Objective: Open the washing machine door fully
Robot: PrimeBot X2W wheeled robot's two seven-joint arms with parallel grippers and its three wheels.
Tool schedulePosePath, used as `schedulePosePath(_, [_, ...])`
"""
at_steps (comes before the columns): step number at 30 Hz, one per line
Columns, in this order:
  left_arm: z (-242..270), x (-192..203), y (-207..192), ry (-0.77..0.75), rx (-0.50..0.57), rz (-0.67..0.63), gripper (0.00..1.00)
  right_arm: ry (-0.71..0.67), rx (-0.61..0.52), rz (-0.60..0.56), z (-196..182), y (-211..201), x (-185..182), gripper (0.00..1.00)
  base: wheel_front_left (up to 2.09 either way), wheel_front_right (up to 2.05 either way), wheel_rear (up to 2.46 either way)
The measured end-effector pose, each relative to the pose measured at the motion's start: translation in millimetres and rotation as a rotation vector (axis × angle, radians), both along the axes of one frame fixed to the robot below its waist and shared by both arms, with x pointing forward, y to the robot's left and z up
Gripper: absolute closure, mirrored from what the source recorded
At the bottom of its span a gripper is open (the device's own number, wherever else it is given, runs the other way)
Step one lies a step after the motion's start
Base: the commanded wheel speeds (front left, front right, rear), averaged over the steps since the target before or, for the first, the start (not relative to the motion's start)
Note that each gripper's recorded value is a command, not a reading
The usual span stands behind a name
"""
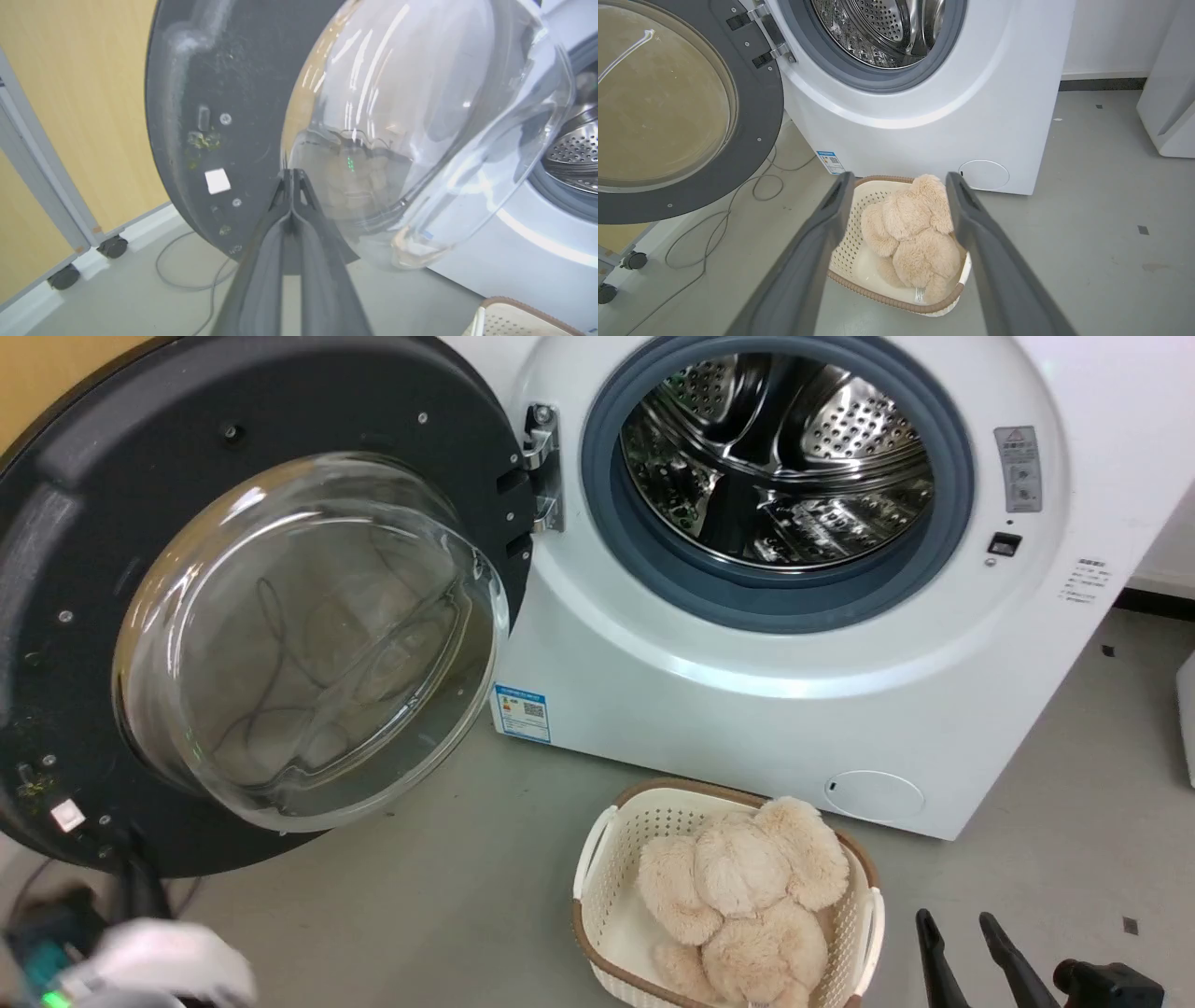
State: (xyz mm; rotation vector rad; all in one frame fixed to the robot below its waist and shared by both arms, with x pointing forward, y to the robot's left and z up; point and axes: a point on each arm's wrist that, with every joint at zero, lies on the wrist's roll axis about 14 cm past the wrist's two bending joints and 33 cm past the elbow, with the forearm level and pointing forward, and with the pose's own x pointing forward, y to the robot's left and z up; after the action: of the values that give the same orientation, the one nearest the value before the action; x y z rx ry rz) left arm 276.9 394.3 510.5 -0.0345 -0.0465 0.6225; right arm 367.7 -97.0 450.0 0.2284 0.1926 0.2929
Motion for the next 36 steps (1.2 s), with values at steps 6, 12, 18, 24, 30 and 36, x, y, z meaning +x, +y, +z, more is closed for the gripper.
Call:
schedulePosePath(6, [-37, -14, -88, 0.036, -0.094, -0.147, 0.00, -0.036, -0.001, -0.031, 8, -10, -6, 0.00, 0.00, 0.00, 0.00])
schedulePosePath(12, [-21, 4, -125, 0.001, -0.035, -0.268, 0.00, -0.059, -0.021, -0.060, 13, -21, -11, 0.00, 0.00, 0.00, 0.00])
schedulePosePath(18, [-14, 32, -166, -0.013, -0.002, -0.429, 0.00, -0.104, -0.063, -0.106, 24, -38, -15, 0.00, 0.00, 0.00, 0.00])
schedulePosePath(24, [-18, 53, -203, 0.006, 0.002, -0.565, 0.00, -0.129, -0.076, -0.169, 32, -58, -22, 0.00, 0.00, 0.00, 0.00])
schedulePosePath(30, [-24, 67, -236, 0.031, 0.014, -0.673, 0.00, -0.134, -0.087, -0.240, 33, -81, -33, 0.00, 0.00, 0.00, 0.00])
schedulePosePath(36, [-28, 70, -243, 0.046, 0.013, -0.697, 0.00, -0.131, -0.087, -0.258, 33, -86, -36, 0.00, 0.00, 0.00, 0.00])
